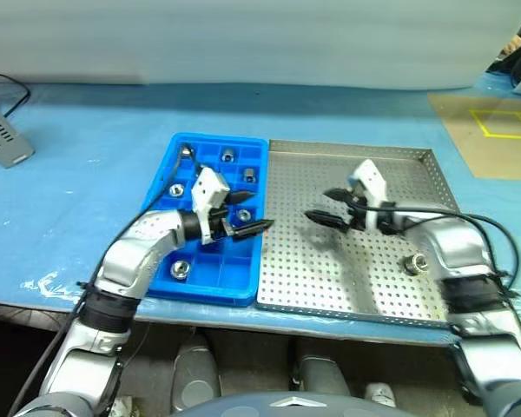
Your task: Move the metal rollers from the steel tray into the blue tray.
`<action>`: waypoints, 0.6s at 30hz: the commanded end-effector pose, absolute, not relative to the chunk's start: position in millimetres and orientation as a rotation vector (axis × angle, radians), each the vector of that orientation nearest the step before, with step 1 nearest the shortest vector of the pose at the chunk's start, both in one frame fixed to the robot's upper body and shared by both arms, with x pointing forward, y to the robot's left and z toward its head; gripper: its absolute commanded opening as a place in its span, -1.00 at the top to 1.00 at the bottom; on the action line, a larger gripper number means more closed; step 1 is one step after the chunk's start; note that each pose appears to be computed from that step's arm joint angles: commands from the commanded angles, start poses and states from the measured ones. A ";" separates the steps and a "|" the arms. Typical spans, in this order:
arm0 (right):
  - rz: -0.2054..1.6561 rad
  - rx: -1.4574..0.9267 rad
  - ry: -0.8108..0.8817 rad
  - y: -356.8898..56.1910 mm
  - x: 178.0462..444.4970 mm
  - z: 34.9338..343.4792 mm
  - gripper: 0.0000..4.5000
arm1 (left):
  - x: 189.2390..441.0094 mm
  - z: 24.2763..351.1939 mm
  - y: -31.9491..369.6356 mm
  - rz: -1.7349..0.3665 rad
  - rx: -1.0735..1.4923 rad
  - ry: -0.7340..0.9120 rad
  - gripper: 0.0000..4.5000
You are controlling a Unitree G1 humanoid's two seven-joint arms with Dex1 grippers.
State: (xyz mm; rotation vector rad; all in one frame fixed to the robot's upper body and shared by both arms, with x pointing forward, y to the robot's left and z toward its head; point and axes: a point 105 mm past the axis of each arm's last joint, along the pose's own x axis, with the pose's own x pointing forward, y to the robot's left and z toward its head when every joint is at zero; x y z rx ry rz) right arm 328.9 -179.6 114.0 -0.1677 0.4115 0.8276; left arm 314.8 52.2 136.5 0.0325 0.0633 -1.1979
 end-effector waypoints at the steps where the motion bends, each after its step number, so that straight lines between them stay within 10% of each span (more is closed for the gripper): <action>1: 0.771 -0.199 0.407 -205.1 314.2 127.6 -1.00 | 319.9 147.3 44.6 -1.230 0.060 -0.006 -0.97; 18: 0.553 -0.252 0.588 -280.1 278.1 98.8 -1.00 | 322.8 133.2 41.3 -1.244 0.090 0.000 -0.97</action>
